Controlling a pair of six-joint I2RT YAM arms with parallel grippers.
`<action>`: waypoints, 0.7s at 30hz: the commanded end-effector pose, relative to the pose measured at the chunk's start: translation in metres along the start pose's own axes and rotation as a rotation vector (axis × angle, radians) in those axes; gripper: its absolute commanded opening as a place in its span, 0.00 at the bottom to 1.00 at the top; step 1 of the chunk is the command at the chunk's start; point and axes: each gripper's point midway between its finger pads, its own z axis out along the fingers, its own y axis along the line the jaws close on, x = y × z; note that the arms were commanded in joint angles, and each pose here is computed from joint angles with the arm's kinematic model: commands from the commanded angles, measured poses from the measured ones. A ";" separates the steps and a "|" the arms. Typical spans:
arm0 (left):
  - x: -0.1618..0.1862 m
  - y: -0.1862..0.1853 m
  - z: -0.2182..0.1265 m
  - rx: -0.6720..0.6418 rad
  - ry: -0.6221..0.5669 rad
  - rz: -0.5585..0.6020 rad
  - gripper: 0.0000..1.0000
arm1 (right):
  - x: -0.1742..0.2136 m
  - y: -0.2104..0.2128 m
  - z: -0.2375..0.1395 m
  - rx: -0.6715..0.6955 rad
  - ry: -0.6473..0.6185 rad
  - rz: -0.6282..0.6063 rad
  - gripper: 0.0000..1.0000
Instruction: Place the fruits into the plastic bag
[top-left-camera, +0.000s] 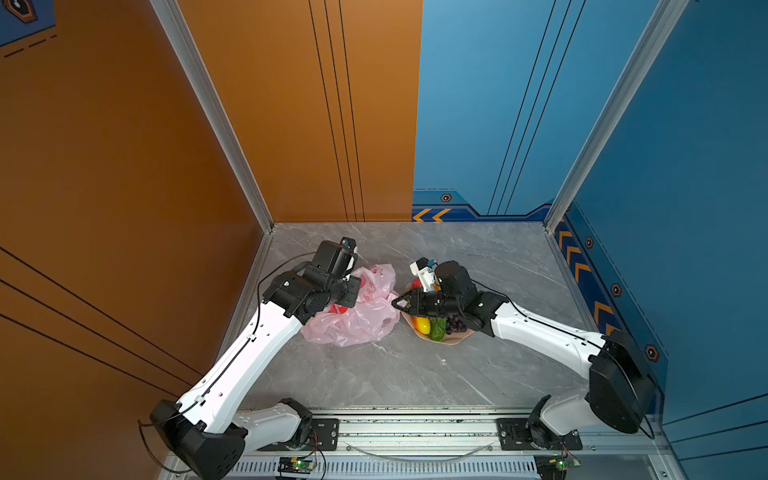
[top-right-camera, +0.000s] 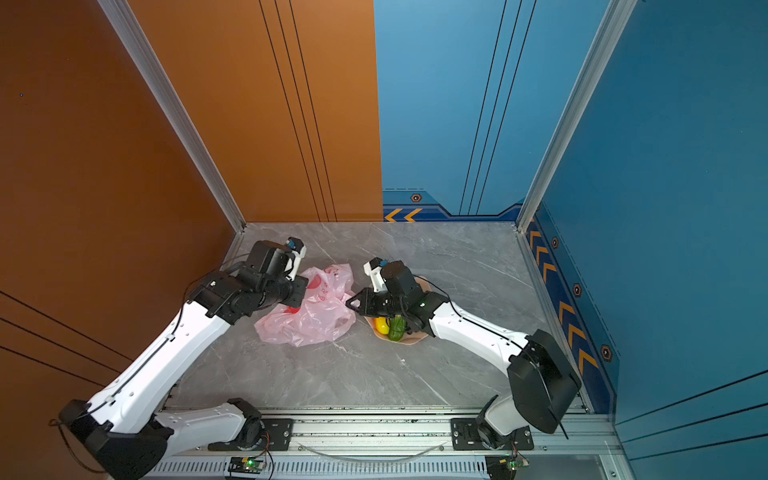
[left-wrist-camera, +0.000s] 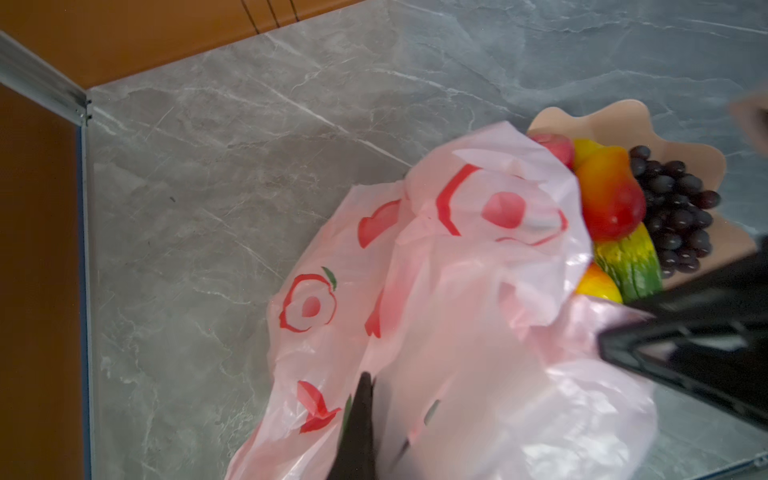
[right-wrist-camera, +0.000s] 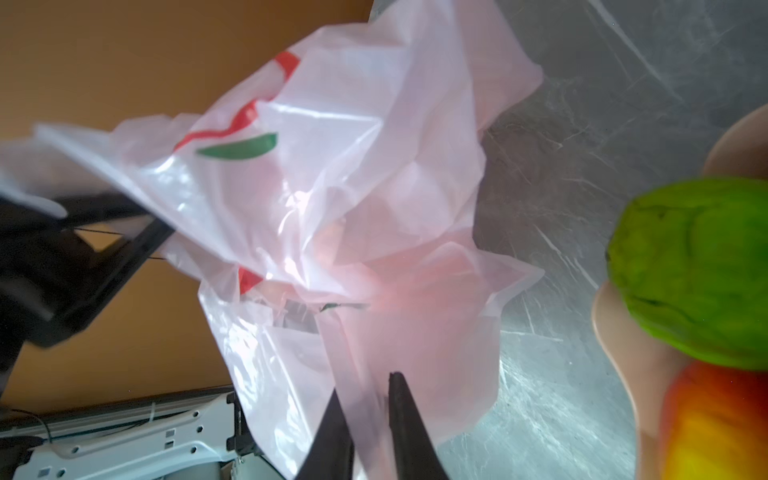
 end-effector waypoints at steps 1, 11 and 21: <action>-0.019 0.020 0.011 -0.088 -0.008 -0.059 0.00 | 0.022 0.011 -0.011 0.058 -0.002 -0.110 0.14; -0.061 -0.019 0.051 -0.054 -0.001 -0.006 0.00 | 0.111 0.024 0.035 0.096 0.189 -0.216 0.17; -0.032 -0.033 0.050 0.039 0.052 0.003 0.60 | 0.095 0.030 0.015 0.102 0.192 -0.242 0.64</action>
